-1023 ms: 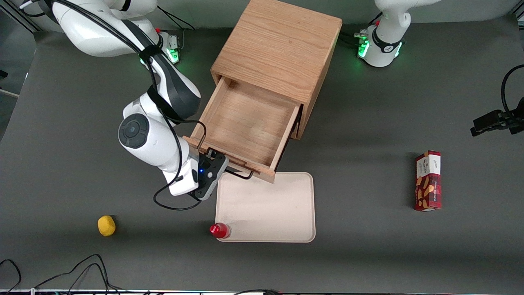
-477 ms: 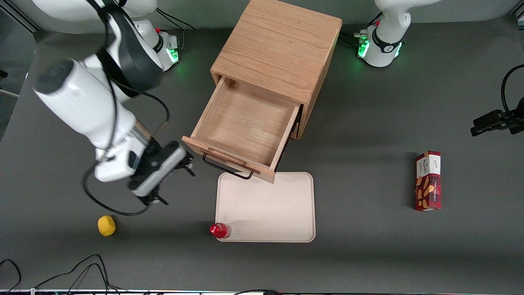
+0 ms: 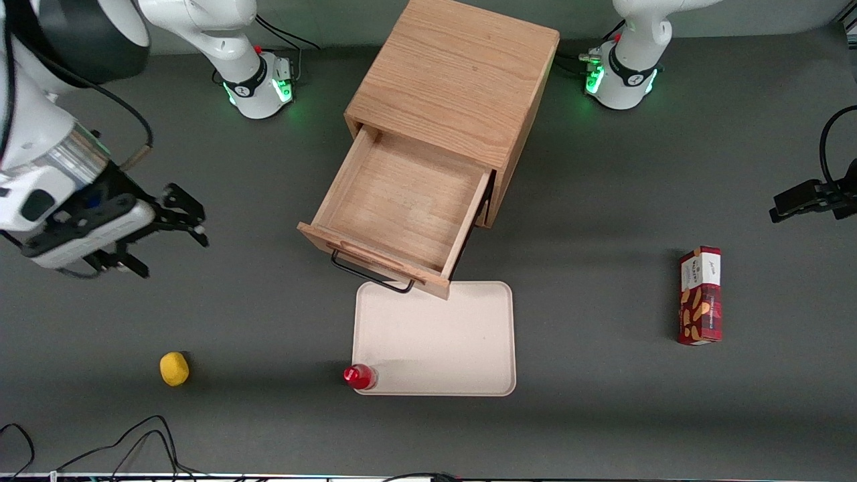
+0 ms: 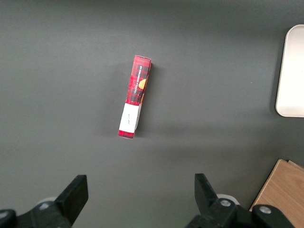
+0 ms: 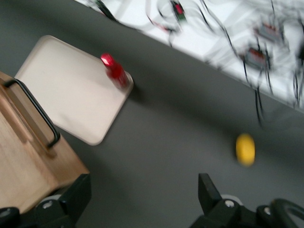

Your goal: Open upper drawer

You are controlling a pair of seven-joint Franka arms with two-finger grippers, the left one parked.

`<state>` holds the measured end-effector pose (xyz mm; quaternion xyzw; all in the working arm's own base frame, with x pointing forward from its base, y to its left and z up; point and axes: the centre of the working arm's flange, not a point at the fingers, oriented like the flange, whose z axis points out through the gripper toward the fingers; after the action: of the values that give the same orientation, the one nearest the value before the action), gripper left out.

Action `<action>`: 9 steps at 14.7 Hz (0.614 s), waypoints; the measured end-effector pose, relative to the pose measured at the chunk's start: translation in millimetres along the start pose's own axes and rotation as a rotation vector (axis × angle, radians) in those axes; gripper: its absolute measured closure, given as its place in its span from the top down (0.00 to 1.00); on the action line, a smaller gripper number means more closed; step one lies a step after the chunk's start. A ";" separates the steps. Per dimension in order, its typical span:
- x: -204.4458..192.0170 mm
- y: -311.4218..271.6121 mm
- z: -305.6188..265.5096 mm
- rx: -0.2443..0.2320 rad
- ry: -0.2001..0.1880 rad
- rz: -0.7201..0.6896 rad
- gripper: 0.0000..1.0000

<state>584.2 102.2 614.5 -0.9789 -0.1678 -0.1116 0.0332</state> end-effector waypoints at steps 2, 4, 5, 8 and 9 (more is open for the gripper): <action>-22.9 4.5 -12.5 -0.005 -0.083 0.135 1.00; -40.2 0.5 -19.4 -0.009 -0.156 0.205 1.00; -48.0 2.2 -18.4 -0.011 -0.194 0.240 1.00; -62.0 17.7 -9.3 -0.013 -0.264 0.305 1.00; -63.5 20.8 -8.5 -0.014 -0.269 0.313 1.00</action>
<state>531.1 61.3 607.6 -0.9993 -0.0156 0.0255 0.0209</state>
